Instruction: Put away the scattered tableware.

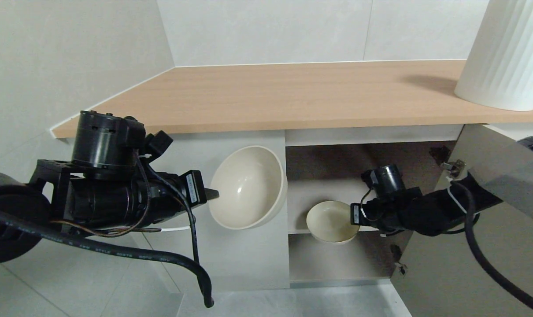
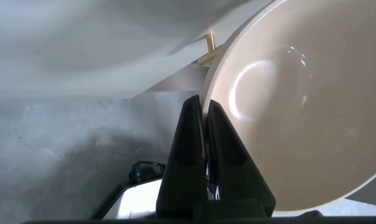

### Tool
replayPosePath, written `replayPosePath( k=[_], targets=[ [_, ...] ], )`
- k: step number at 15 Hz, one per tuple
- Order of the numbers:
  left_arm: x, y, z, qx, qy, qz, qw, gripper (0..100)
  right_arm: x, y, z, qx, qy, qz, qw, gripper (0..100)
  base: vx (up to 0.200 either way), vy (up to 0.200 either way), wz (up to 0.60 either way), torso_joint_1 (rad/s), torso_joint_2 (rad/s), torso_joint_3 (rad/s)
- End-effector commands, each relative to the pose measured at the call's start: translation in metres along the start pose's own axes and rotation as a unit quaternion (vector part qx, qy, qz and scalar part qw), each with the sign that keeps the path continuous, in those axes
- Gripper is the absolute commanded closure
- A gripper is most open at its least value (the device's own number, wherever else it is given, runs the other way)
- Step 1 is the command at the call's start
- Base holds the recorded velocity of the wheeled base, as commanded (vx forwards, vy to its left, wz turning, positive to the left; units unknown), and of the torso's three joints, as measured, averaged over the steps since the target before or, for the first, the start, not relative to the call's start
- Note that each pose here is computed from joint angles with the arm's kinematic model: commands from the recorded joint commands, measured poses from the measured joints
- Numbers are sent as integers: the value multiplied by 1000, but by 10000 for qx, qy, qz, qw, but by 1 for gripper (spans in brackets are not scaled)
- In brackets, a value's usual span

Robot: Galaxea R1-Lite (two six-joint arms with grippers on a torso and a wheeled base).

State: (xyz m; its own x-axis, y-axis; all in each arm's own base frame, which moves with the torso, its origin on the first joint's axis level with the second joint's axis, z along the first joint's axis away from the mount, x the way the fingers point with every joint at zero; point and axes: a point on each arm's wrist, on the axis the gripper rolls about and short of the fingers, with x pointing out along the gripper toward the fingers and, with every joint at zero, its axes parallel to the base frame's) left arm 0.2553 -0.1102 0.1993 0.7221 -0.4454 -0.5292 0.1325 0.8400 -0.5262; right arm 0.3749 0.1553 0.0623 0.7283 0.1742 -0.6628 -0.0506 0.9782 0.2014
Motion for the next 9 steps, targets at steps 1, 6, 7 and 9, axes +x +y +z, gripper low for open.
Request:
replayPosePath(
  k=[1, 6, 7, 9],
  targets=[
    [1, 0, 0, -1, 12, 7, 10000, 100, 40, -12, -11, 293, 177, -261, 9991, 100, 0, 0, 0, 0, 0, 0],
    [1, 0, -1, -1, 12, 7, 10000, 100, 71, -29, -4, 803, -65, -695, 9943, 100, 0, 0, 0, 0, 0, 0],
    [1, 0, -1, -2, 19, 11, 10000, 100, 73, -30, -2, 829, -111, -727, 9938, 100, 0, 0, 0, 0, 0, 0],
    [1, 0, -1, -2, 19, 11, 10000, 100, 80, -34, 4, 1038, -302, -911, 9900, 100, 0, 0, 0, 0, 0, 0]
  ],
)
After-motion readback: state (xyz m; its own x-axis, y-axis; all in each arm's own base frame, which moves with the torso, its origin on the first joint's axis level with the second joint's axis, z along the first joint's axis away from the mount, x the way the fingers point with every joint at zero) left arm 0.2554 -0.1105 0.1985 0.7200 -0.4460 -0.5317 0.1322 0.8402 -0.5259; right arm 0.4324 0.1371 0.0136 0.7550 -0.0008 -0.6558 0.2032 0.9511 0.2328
